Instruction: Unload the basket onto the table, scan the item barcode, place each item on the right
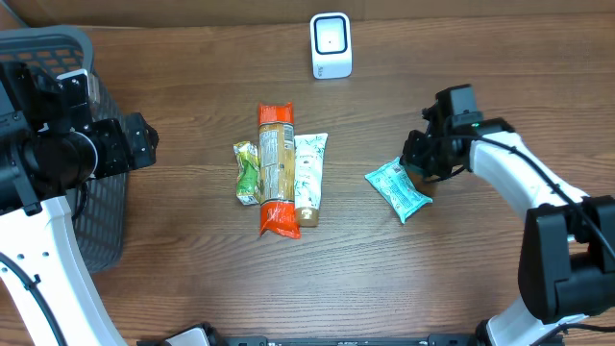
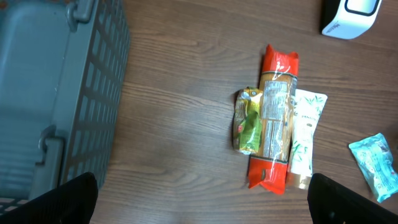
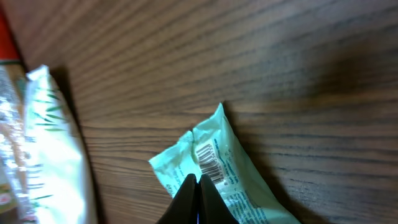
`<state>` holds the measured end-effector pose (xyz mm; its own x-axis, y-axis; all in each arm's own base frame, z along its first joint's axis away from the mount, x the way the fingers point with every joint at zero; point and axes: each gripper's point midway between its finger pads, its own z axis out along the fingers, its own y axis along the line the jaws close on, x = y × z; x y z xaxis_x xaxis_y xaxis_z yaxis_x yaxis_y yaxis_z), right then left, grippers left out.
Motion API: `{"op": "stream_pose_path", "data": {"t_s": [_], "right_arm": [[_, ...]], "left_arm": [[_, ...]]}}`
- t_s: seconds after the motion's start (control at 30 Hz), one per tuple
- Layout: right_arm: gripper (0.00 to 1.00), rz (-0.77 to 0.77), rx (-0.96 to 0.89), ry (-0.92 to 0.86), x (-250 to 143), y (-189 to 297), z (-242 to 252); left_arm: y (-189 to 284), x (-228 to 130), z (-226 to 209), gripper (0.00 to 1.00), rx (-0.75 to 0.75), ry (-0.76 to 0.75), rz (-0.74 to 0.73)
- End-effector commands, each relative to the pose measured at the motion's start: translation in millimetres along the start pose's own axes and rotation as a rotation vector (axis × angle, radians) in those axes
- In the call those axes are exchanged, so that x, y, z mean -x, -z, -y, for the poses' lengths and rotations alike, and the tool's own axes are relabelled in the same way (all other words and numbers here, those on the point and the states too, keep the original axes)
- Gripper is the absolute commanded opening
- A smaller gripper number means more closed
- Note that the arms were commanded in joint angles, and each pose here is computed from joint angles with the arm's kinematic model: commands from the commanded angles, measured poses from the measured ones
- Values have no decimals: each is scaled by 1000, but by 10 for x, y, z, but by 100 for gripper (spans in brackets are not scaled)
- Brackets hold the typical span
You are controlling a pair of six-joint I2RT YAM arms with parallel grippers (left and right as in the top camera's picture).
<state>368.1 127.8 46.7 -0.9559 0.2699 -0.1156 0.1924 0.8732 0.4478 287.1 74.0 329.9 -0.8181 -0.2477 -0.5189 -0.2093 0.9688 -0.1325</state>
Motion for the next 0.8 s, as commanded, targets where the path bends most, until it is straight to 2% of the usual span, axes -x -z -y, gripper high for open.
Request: {"op": "stream_pose_path", "data": {"t_s": [0.0,0.43,0.5,0.6,0.77], "right_arm": [[4,31,-127,-5,-103,-84,129],[4,27,-228,-60,-186,-317,380],[16,20,-232,-70,-197,-338,400],[43,16,-235,-71,-208,-342,408],[66,11,-233,-78,-213,-338,415]], "left_arm": [[6,11,5,99,-7,-16,2],[5,11,11,99,-8,-18,2],[4,11,8,100,-8,-17,2],[4,11,6,99,-7,-17,2],[4,11,6,100,-7,-16,2]]}}
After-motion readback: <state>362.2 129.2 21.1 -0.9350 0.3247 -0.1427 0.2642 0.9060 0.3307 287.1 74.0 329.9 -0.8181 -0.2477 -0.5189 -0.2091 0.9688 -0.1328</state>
